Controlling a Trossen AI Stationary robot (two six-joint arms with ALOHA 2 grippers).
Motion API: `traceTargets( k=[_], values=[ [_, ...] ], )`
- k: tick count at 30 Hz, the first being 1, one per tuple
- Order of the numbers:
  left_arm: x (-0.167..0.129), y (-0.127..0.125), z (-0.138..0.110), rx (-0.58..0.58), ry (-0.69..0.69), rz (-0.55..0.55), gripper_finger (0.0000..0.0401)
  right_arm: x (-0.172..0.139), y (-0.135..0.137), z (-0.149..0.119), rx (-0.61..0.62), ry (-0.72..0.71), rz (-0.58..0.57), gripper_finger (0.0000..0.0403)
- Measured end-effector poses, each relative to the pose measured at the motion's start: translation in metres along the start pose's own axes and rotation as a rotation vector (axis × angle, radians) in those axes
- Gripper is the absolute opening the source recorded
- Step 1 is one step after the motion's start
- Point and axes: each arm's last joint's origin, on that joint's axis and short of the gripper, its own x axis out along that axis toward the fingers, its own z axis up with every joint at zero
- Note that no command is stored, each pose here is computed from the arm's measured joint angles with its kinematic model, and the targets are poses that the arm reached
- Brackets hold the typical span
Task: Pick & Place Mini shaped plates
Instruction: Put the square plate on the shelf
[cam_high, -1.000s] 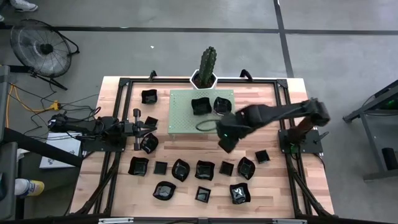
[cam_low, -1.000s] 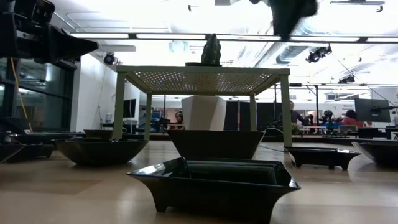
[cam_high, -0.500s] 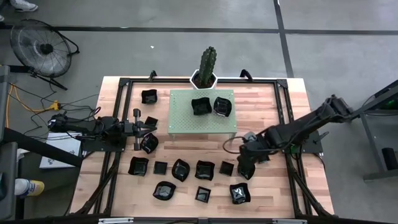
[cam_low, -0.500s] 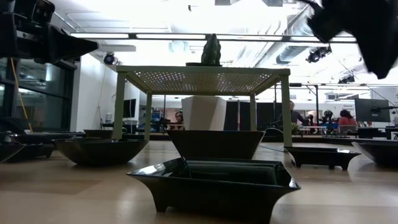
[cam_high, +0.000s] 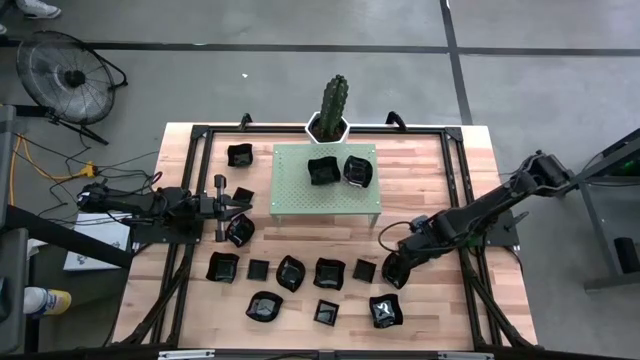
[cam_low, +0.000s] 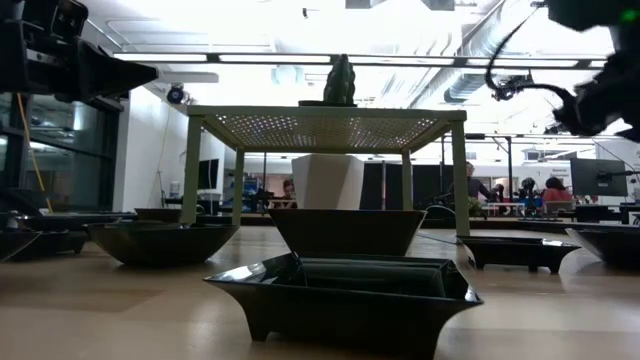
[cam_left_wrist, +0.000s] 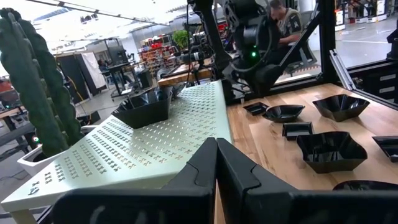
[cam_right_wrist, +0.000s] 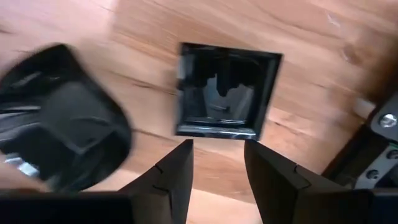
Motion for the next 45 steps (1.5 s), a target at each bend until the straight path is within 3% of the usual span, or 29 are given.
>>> traceTargets(
  k=[14,45],
  values=[
    [0.000,0.000,0.000,0.000,0.000,0.000,0.0000,0.023,-0.018,0.010,0.050,-0.010,-0.086,0.0138],
    [0.000,0.000,0.000,0.000,0.000,0.000,0.0000,0.029,-0.021,0.029,0.055,0.009,-0.062,0.0137]
  ],
)
